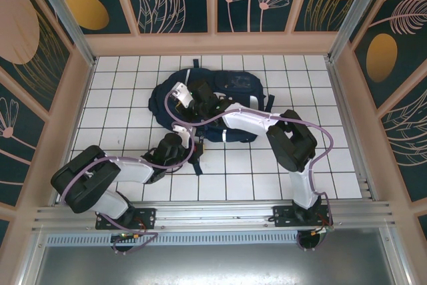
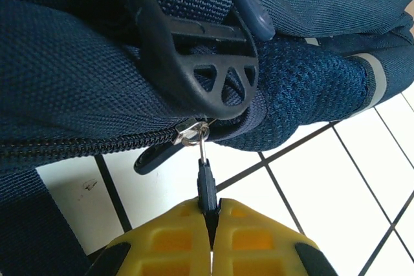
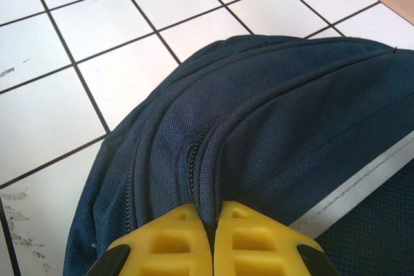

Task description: Pack books, pencil case, and school supplies into a backpack

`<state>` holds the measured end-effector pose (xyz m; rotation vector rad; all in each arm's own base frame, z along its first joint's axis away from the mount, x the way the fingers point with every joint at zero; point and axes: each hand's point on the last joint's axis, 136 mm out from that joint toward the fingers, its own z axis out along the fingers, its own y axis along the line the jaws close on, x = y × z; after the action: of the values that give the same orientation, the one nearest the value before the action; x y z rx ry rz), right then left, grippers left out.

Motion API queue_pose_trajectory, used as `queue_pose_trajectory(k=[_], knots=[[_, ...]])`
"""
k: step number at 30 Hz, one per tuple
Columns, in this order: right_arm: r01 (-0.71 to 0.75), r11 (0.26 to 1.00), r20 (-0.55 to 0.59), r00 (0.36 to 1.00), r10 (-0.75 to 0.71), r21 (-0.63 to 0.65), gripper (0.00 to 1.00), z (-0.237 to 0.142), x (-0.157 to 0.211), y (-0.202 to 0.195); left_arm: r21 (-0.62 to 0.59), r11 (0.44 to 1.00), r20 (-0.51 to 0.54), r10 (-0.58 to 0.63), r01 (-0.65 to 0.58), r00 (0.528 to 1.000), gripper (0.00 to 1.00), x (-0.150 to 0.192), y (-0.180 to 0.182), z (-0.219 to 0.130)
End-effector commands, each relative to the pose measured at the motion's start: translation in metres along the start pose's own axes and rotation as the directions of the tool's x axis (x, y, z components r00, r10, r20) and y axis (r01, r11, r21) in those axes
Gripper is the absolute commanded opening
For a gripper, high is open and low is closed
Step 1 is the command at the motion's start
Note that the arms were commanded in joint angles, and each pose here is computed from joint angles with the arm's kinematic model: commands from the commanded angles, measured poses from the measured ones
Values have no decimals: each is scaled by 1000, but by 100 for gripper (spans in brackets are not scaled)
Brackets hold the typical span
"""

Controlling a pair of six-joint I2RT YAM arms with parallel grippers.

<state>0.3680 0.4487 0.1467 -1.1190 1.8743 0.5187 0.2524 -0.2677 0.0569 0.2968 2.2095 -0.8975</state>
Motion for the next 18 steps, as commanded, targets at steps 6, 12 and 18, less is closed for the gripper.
queue_pose_trajectory(k=[6, 12, 18], knots=[[-43, 998, 154, 987, 36, 38, 0, -2, -39, -17, 68, 996, 18, 59, -60, 998, 3, -2, -22, -9], [-43, 999, 152, 988, 38, 31, 0, -3, -39, -14, 68, 996, -12, 57, -56, 998, 46, 0, -24, -13], [-57, 998, 127, 990, 55, 14, 0, -8, -26, -9, 121, 991, 36, 60, -64, 998, 59, -7, -38, -54]])
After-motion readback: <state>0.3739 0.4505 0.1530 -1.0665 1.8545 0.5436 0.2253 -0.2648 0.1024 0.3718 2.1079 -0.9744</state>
